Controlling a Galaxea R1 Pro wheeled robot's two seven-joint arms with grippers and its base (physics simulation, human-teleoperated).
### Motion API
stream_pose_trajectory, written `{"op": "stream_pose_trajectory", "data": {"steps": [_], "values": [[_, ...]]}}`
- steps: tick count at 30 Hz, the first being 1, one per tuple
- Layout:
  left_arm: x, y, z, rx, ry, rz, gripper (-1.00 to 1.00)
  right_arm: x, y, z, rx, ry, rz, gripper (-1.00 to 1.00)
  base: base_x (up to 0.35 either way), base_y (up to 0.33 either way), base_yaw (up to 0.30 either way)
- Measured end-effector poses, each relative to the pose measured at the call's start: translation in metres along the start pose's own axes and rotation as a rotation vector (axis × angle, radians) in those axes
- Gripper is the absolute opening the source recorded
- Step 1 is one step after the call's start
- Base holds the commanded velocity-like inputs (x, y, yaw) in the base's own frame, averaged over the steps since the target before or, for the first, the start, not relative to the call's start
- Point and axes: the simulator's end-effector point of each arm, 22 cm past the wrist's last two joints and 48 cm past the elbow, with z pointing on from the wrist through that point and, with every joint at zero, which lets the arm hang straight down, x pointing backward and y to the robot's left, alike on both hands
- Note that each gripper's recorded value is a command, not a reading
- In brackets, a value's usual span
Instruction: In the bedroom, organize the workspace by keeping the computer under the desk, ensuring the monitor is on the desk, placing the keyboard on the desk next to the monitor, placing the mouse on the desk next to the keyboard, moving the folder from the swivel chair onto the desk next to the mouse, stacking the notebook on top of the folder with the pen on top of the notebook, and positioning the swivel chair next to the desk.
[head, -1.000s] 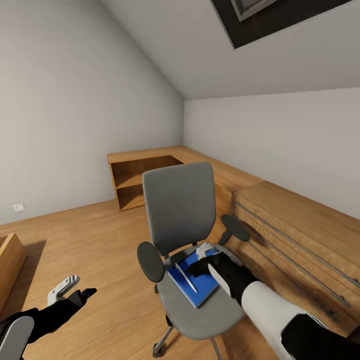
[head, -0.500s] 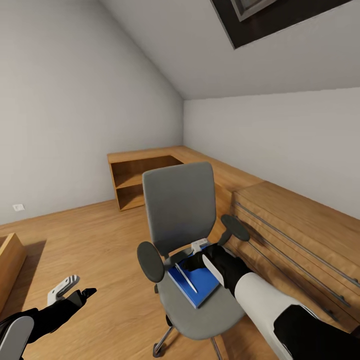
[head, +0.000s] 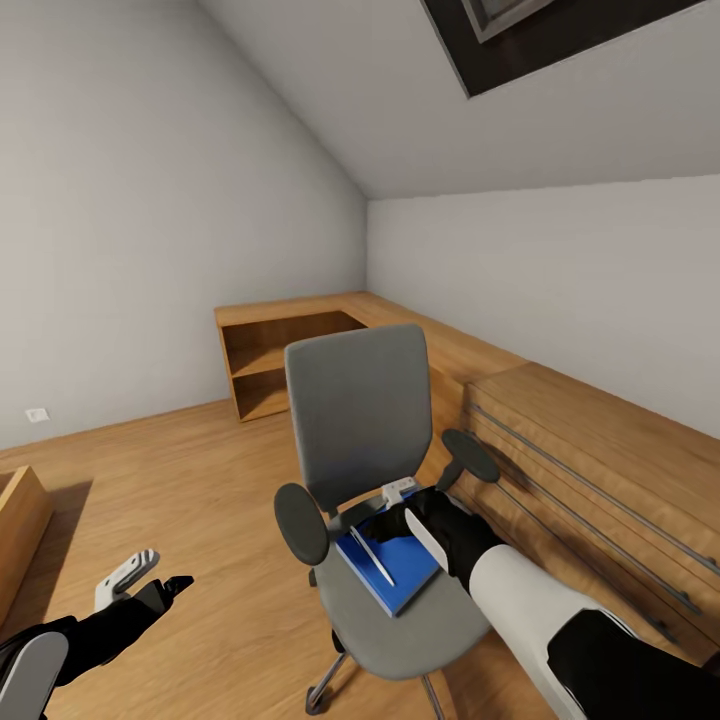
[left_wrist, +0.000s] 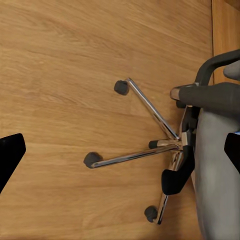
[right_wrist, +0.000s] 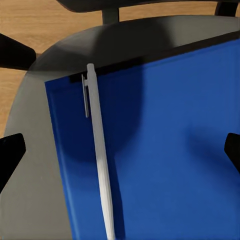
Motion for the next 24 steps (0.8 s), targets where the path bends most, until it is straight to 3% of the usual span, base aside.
{"op": "stream_pose_trajectory", "data": {"steps": [16,24], "values": [[-0.0008,0.001,-0.0004,-0.002,-0.001,0.0,1.0,0.0012,0.0004,0.0004,-0.005,0.001,0.0,1.0,0.092,0.0,0.003],[-0.0016,0.0023,-0.0008,-0.003,-0.002,-0.004,1.0,0.0014,0.0003,0.0005,-0.005,0.001,0.0,1.0,0.002,0.0,0.176]]}}
